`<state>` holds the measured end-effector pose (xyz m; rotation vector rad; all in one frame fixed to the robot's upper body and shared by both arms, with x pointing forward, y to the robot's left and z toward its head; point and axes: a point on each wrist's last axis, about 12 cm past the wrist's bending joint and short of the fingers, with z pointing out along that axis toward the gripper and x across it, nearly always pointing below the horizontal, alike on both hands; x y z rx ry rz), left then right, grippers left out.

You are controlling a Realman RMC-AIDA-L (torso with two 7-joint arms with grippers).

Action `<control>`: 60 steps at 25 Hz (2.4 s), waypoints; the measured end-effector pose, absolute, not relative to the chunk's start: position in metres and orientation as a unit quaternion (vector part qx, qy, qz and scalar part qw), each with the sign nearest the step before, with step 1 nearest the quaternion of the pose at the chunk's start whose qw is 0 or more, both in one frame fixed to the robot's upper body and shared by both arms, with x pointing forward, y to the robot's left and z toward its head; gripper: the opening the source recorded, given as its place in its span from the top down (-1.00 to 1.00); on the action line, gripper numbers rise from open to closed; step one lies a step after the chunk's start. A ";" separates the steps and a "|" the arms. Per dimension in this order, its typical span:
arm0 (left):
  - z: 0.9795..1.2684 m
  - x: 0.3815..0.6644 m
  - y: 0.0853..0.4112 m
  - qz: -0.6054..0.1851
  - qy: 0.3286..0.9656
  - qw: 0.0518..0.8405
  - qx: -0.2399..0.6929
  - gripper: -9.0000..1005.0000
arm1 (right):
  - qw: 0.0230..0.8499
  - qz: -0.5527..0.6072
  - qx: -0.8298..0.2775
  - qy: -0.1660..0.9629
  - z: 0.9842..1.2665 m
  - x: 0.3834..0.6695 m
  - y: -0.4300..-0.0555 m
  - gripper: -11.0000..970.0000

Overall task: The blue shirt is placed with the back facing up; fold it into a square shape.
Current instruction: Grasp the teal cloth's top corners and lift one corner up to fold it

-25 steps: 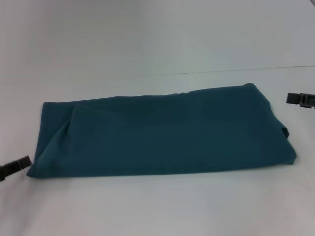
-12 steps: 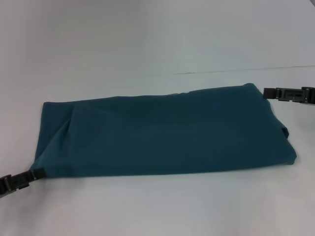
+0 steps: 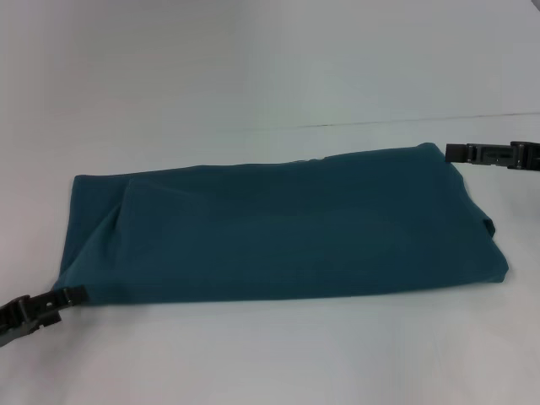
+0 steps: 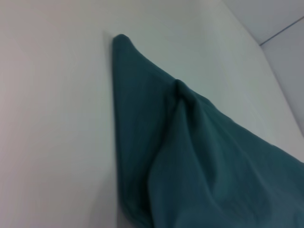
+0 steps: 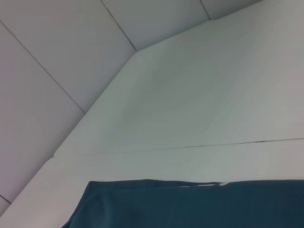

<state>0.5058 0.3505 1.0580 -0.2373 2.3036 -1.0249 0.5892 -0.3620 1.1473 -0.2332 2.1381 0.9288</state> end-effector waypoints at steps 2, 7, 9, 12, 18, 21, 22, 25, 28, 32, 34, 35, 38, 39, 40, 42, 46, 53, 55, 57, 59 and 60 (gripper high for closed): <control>1.057 0.508 0.351 -0.380 0.870 0.298 -0.093 -0.61 | 0.389 0.365 -0.091 0.841 1.148 0.589 -0.362 -0.93; 1.054 0.516 0.351 -0.361 0.882 0.288 -0.094 -0.61 | 0.390 0.366 -0.089 0.840 1.149 0.590 -0.363 -0.93; 1.056 0.519 0.352 -0.359 0.883 0.289 -0.091 -0.61 | 0.390 0.367 -0.088 0.840 1.150 0.589 -0.364 -0.92; 1.058 0.522 0.352 -0.356 0.885 0.289 -0.088 -0.61 | 0.390 0.368 -0.087 0.839 1.150 0.589 -0.365 -0.92; 1.059 0.526 0.352 -0.350 0.888 0.286 -0.087 -0.61 | 0.389 0.368 -0.086 0.840 1.150 0.588 -0.366 -0.92; 1.059 0.526 0.352 -0.347 0.890 0.284 -0.088 -0.61 | 0.389 0.368 -0.085 0.840 1.150 0.588 -0.366 -0.92; 1.059 0.526 0.352 -0.347 0.890 0.284 -0.088 -0.60 | 0.389 0.368 -0.085 0.840 1.150 0.588 -0.366 -0.92; 1.059 0.527 0.352 -0.345 0.890 0.284 -0.088 -0.60 | 0.389 0.368 -0.085 0.840 1.150 0.588 -0.366 -0.92; 1.058 0.529 0.350 -0.346 0.890 0.284 -0.088 -0.60 | 0.389 0.368 -0.085 0.840 1.150 0.588 -0.366 -0.91; 1.057 0.533 0.346 -0.343 0.893 0.281 -0.081 -0.60 | 0.389 0.369 -0.085 0.840 1.151 0.589 -0.366 -0.91; 1.057 0.535 0.345 -0.340 0.894 0.280 -0.078 -0.60 | 0.390 0.369 -0.085 0.840 1.151 0.589 -0.366 -0.91; 1.057 0.535 0.343 -0.340 0.895 0.279 -0.076 -0.60 | 0.390 0.369 -0.085 0.840 1.151 0.589 -0.366 -0.91; 1.057 0.538 0.341 -0.341 0.895 0.278 -0.072 -0.60 | 0.390 0.368 -0.085 0.840 1.151 0.589 -0.366 -0.91; 1.057 0.539 0.340 -0.340 0.895 0.278 -0.070 -0.60 | 0.390 0.368 -0.085 0.840 1.151 0.589 -0.366 -0.91; 1.057 0.540 0.339 -0.340 0.896 0.278 -0.069 -0.60 | 0.390 0.368 -0.084 0.840 1.151 0.589 -0.366 -0.91; 1.058 0.542 0.338 -0.340 0.896 0.279 -0.067 -0.60 | 0.391 0.368 -0.084 0.840 1.151 0.589 -0.366 -0.91; 1.059 0.544 0.337 -0.340 0.896 0.280 -0.066 -0.60 | 0.392 0.366 -0.083 0.840 1.151 0.590 -0.366 -0.90; 1.059 0.547 0.336 -0.337 0.896 0.282 -0.067 -0.60 | 0.392 0.365 -0.084 0.840 1.151 0.590 -0.367 -0.90; 1.059 0.548 0.336 -0.337 0.896 0.283 -0.066 -0.59 | 0.392 0.365 -0.084 0.840 1.151 0.590 -0.367 -0.90; 1.059 0.548 0.335 -0.336 0.896 0.284 -0.066 -0.53 | 0.392 0.365 -0.084 0.840 1.151 0.590 -0.367 -0.90; 1.059 0.549 0.335 -0.336 0.896 0.285 -0.065 -0.41 | 0.392 0.365 -0.084 0.840 1.151 0.590 -0.367 -0.90; 1.060 0.549 0.335 -0.335 0.896 0.285 -0.064 -0.35 | 0.392 0.365 -0.084 0.840 1.151 0.590 -0.367 -0.90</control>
